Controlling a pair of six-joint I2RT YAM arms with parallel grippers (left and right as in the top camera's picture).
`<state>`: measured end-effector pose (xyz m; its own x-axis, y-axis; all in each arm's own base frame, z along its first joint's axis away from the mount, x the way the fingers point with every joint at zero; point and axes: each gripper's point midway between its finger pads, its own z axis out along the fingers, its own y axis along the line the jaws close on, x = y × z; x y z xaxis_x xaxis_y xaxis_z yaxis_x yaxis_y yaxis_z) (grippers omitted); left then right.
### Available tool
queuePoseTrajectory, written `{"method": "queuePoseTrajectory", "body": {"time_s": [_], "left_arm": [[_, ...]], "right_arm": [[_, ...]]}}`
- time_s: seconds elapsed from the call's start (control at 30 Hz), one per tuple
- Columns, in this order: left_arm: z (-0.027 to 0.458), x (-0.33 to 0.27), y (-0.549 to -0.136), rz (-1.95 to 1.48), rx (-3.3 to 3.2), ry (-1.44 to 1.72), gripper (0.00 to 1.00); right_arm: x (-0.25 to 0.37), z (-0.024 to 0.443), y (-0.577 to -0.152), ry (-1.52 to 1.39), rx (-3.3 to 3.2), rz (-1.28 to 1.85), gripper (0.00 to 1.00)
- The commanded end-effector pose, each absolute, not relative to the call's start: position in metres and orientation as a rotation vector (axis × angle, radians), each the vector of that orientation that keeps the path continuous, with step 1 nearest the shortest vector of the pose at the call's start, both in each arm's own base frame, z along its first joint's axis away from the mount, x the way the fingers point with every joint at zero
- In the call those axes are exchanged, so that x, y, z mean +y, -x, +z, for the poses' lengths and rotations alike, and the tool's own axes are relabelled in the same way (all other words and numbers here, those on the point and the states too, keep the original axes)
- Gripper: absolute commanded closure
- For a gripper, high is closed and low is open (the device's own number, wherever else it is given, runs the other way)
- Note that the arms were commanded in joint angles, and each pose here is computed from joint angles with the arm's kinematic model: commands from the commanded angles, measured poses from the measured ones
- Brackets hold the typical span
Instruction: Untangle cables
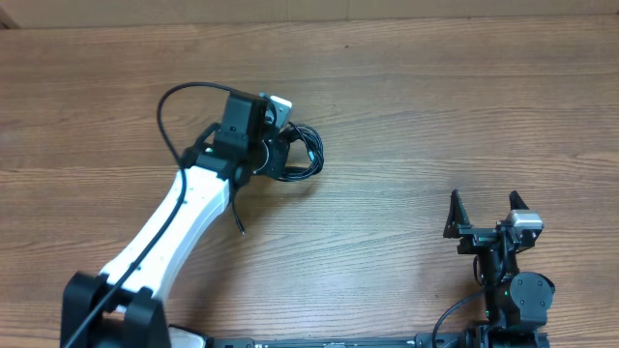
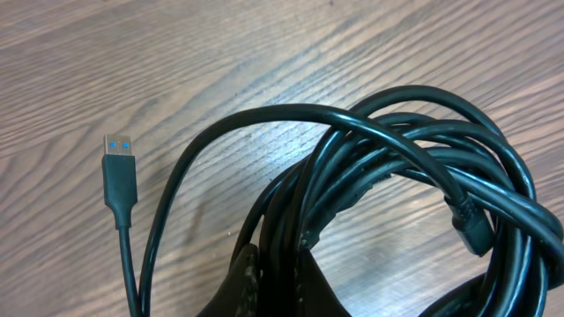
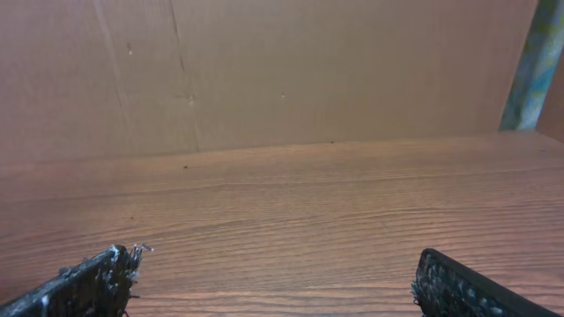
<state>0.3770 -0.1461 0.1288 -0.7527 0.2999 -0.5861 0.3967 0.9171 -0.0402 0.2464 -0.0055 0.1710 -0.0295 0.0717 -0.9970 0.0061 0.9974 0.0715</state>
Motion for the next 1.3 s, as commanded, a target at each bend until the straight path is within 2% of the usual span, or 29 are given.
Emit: {"method": "queuePoseTrajectory", "body": {"time_s": [0.0, 0.2, 0.9, 1.27], "left_arm": [[0.152, -0.144, -0.374, -0.258, 2.469, -0.368, 0.96], [0.15, -0.14, -0.361, -0.286, 2.534, -0.257, 0.96], [0.141, -0.136, -0.346, -0.28, 2.608, -0.243, 0.96], [0.131, -0.131, -0.328, -0.316, 2.719, -0.026, 0.96]], "right_arm": [[-0.007, 0.17, -0.246, -0.062, 1.592, 0.042, 0.0], [-0.007, 0.17, -0.246, -0.062, 1.592, 0.042, 0.0], [-0.007, 0.17, -0.246, -0.062, 1.592, 0.042, 0.0], [-0.007, 0.17, -0.246, -0.062, 1.592, 0.042, 0.0]]}}
